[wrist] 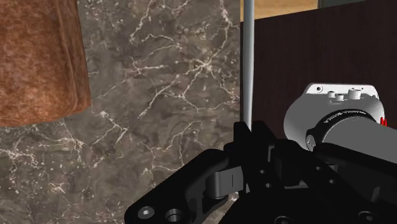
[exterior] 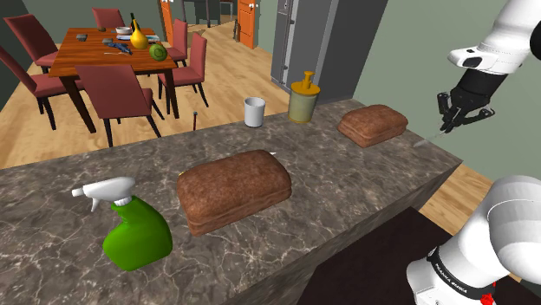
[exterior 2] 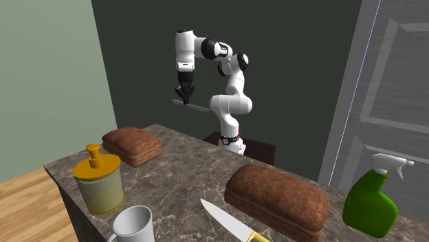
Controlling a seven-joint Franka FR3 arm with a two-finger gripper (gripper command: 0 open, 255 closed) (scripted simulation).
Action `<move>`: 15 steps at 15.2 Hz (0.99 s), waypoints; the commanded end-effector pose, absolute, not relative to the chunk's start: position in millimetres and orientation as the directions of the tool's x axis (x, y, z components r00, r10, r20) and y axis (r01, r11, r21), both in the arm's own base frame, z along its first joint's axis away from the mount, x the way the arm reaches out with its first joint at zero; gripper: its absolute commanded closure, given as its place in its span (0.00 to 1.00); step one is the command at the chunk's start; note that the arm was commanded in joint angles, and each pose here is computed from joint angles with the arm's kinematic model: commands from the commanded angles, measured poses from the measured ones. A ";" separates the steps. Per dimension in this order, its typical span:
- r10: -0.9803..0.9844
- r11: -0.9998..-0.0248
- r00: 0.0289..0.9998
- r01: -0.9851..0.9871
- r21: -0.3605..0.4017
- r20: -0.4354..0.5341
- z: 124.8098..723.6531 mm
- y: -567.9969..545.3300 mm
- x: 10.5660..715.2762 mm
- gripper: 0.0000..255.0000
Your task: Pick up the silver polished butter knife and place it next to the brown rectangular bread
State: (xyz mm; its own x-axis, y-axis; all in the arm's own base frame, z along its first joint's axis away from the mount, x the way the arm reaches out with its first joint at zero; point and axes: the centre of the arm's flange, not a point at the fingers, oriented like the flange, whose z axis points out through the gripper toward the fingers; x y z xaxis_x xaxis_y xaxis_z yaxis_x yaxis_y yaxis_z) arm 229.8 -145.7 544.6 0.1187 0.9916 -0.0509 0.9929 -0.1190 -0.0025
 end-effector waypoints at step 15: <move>0.992 -0.118 0.117 0.993 -0.003 -0.052 499.2 -249.3 206.4 1.00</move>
